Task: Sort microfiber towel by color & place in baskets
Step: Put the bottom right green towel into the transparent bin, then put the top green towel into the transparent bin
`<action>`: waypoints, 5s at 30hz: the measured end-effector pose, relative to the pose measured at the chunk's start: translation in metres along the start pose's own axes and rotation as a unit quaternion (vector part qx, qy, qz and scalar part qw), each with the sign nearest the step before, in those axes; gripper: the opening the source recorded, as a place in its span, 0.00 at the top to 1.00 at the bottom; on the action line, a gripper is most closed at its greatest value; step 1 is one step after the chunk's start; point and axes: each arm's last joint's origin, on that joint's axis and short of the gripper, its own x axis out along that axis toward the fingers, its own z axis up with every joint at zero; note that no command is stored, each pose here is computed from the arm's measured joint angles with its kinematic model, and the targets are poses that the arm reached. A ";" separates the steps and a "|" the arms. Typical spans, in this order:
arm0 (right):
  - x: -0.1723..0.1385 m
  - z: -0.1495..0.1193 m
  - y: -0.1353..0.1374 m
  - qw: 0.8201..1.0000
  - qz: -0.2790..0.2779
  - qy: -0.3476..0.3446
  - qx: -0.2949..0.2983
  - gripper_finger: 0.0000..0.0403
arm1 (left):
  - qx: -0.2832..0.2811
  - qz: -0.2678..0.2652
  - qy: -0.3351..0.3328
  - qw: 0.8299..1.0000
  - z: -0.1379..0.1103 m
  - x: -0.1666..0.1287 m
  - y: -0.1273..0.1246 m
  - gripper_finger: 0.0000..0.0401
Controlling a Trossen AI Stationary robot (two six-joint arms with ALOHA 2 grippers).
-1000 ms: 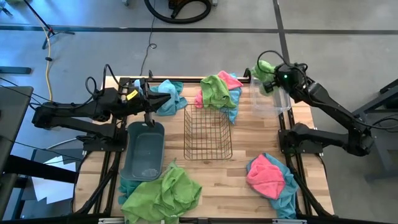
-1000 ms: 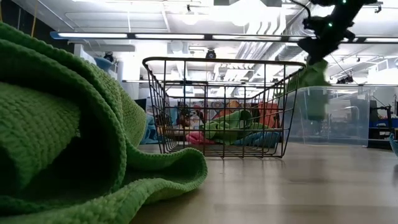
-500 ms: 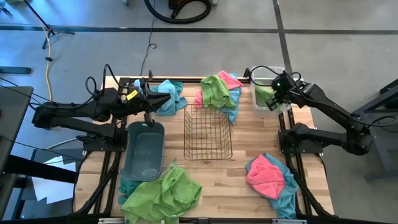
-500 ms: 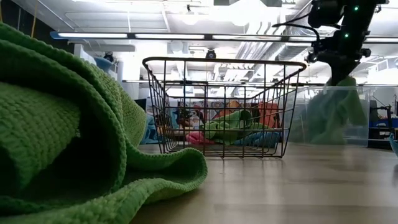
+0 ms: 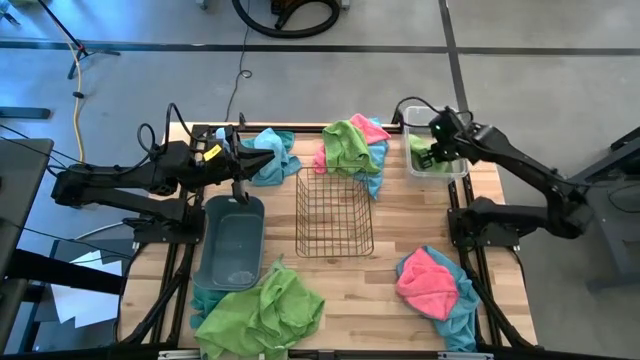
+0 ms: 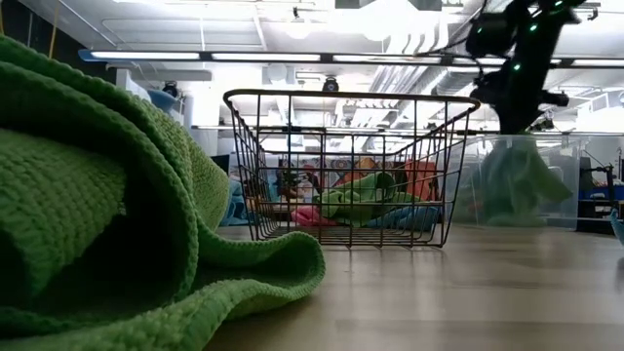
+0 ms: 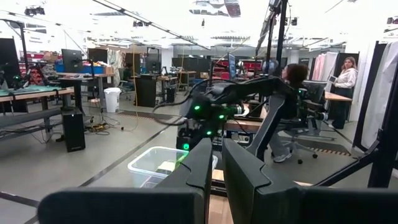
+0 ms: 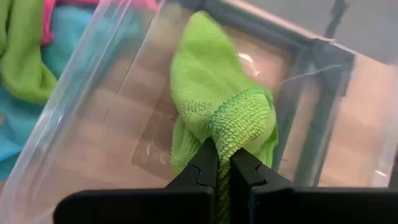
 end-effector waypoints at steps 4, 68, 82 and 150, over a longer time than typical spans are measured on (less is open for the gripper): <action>0.016 0.021 -0.001 0.998 -0.017 0.044 -0.028 1.00 | 0.000 0.000 0.000 1.000 0.000 0.000 0.000 0.93; 0.014 0.054 -0.010 0.899 0.022 0.131 -0.418 0.44 | -0.003 0.000 0.002 1.000 0.000 0.000 0.000 0.93; -0.025 0.050 0.009 0.936 0.126 -0.020 -0.327 0.44 | -0.018 -0.001 0.001 1.000 0.000 0.000 0.000 0.93; 0.110 0.149 0.185 0.981 0.082 0.095 -0.147 0.44 | -0.036 0.001 -0.017 0.999 0.003 0.000 0.000 0.93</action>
